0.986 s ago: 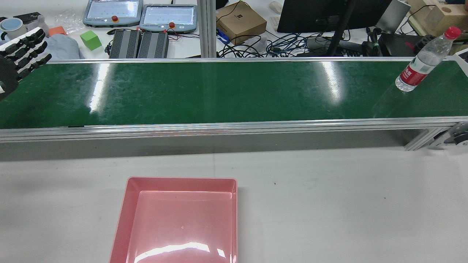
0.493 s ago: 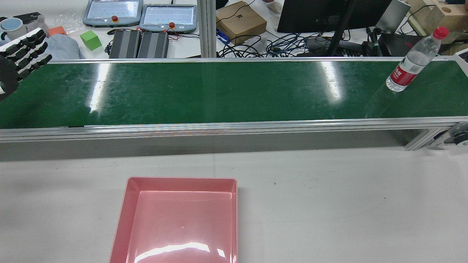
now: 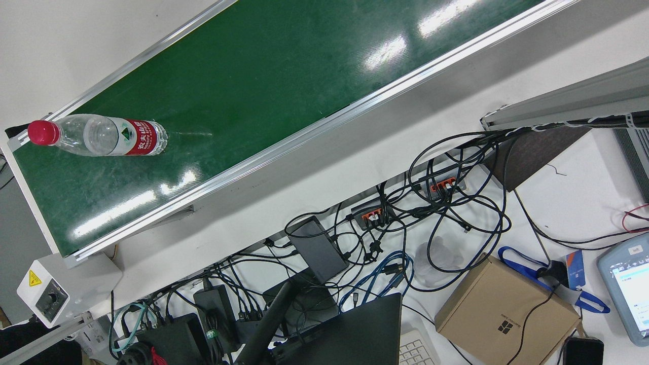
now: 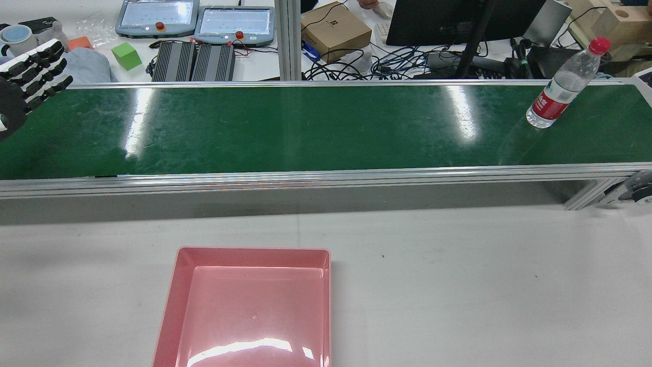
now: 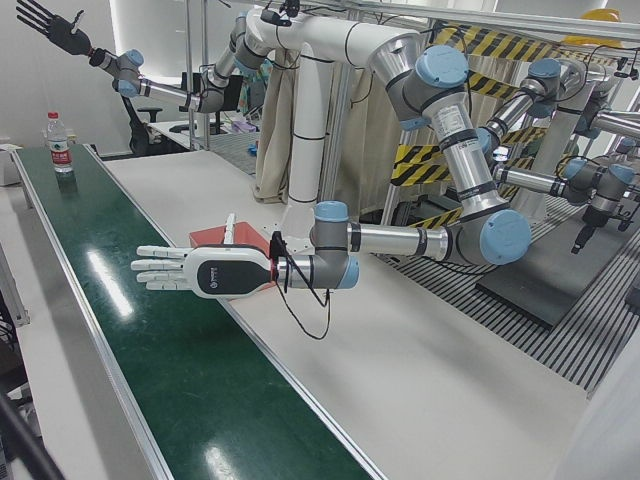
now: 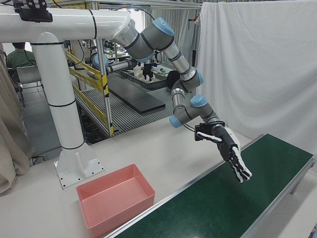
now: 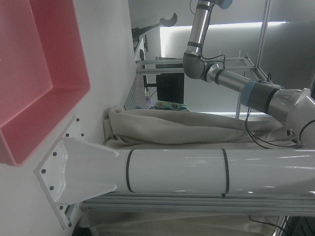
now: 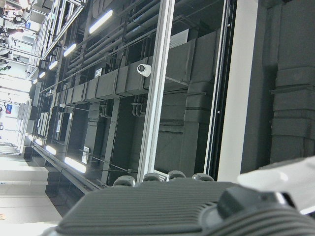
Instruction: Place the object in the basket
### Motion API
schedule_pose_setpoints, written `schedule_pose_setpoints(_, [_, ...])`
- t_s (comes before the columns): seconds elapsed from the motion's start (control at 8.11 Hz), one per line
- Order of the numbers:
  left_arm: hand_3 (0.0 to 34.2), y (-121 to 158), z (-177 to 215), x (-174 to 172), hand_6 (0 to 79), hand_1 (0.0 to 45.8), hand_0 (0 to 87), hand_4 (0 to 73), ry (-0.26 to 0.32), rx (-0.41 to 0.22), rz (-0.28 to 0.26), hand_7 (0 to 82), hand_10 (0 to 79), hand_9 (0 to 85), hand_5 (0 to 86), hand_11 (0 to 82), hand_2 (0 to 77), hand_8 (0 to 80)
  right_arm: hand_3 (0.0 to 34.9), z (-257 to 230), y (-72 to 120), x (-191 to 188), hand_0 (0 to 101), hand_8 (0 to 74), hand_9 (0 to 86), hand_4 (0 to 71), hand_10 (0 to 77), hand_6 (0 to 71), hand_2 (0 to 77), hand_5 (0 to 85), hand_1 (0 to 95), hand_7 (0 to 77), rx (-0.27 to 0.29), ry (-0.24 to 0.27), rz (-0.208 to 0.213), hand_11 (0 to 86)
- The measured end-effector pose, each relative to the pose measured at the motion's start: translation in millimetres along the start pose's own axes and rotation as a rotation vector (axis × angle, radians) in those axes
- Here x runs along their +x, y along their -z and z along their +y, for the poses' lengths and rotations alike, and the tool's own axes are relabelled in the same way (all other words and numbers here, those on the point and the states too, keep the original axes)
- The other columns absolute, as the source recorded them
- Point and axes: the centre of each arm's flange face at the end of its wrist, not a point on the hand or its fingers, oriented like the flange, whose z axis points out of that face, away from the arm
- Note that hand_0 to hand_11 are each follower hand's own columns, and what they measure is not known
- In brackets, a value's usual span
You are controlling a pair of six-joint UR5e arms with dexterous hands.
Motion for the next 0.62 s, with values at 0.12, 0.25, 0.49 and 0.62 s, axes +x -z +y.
schedule_pose_setpoints(0.12, [0.0,0.0,0.0,0.1,0.5,1.1,49.2,10.4,0.000,0.000,0.000,0.5,3.3,0.5,3.3,6.0,0.5,1.1,0.2,0.0,0.0,-0.2,0,0.5,0.0,0.5,0.0,0.0,1.1,0.0,0.0,0.5,0.000,0.000,0.000,0.0])
schedule_pose_setpoints(0.25, [0.0,0.0,0.1,0.1,0.5,1.1,49.2,10.4,0.000,0.000,0.000,0.5,3.3,0.5,3.3,6.0,0.5,1.1,0.2,0.0,0.0,-0.2,0,0.5,0.0,0.5,0.0,0.0,1.1,0.0,0.0,0.5,0.000,0.000,0.000,0.0])
schedule_pose_setpoints(0.49, [0.0,-0.1,0.1,-0.3,0.5,1.6,49.2,12.0,-0.001,0.000,-0.001,0.5,3.3,0.5,3.8,6.0,0.5,2.2,0.1,0.0,0.0,-0.1,0,0.0,0.0,0.5,0.5,0.0,1.1,0.0,0.0,0.5,0.000,0.000,0.000,0.0])
schedule_pose_setpoints(0.62, [0.0,-0.1,0.0,-0.6,0.5,1.6,49.2,12.0,-0.002,0.000,-0.001,0.5,3.3,0.5,3.8,6.0,0.5,2.2,0.1,0.0,0.0,-0.1,0,0.0,0.0,0.5,0.5,0.0,1.1,0.0,0.0,0.5,0.000,0.000,0.000,0.0])
